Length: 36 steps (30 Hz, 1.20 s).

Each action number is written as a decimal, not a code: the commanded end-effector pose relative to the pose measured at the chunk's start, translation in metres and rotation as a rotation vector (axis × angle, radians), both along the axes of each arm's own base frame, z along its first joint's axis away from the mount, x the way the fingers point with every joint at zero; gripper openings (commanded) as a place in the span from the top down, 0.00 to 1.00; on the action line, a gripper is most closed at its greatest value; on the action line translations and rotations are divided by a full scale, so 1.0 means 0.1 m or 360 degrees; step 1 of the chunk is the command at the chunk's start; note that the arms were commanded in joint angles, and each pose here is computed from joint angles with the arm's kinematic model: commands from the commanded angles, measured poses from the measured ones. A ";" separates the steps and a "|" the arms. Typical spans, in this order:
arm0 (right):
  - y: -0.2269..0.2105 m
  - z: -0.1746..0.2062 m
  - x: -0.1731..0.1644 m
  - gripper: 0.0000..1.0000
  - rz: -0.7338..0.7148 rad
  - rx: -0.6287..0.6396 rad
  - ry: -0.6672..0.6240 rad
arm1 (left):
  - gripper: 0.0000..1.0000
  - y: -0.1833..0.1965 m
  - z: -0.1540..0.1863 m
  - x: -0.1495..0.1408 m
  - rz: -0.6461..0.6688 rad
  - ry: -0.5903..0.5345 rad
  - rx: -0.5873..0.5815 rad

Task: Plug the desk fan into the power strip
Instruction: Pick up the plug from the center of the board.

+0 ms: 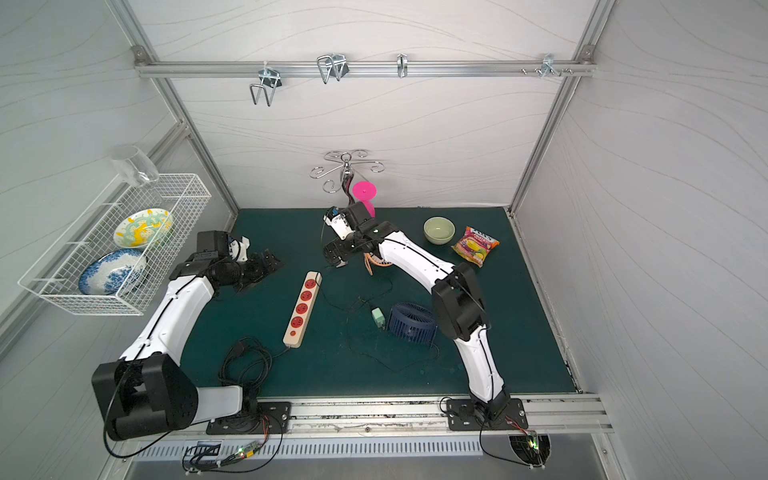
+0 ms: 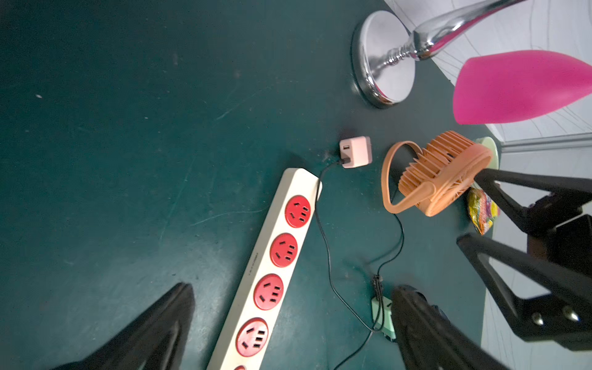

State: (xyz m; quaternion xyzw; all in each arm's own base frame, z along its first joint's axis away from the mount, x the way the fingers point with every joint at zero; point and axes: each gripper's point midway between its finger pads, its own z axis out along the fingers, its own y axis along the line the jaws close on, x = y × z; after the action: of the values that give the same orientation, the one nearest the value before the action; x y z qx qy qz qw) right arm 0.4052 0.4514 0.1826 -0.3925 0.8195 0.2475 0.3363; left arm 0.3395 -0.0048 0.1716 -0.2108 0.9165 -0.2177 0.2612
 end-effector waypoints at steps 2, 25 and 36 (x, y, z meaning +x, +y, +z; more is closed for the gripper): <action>0.06 -0.15 0.17 0.02 -0.0164 0.0000 0.0146 | 0.00 0.14 0.12 0.08 0.0038 -0.0127 0.0102; 0.49 -1.07 0.52 0.03 -0.0279 0.0198 0.0469 | 0.00 0.16 0.05 0.10 0.0025 -0.0074 0.0084; 0.30 -0.82 -0.09 0.08 -0.0002 0.0008 0.0405 | 0.00 0.13 0.05 0.09 0.0016 -0.0087 0.0061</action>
State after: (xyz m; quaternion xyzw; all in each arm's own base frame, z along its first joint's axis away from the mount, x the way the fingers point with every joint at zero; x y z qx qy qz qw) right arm 0.4194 0.4783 0.0619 -0.3085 0.8803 0.2859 0.2196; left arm 0.3423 0.0063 0.1685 -0.2105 0.9168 -0.2006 0.2737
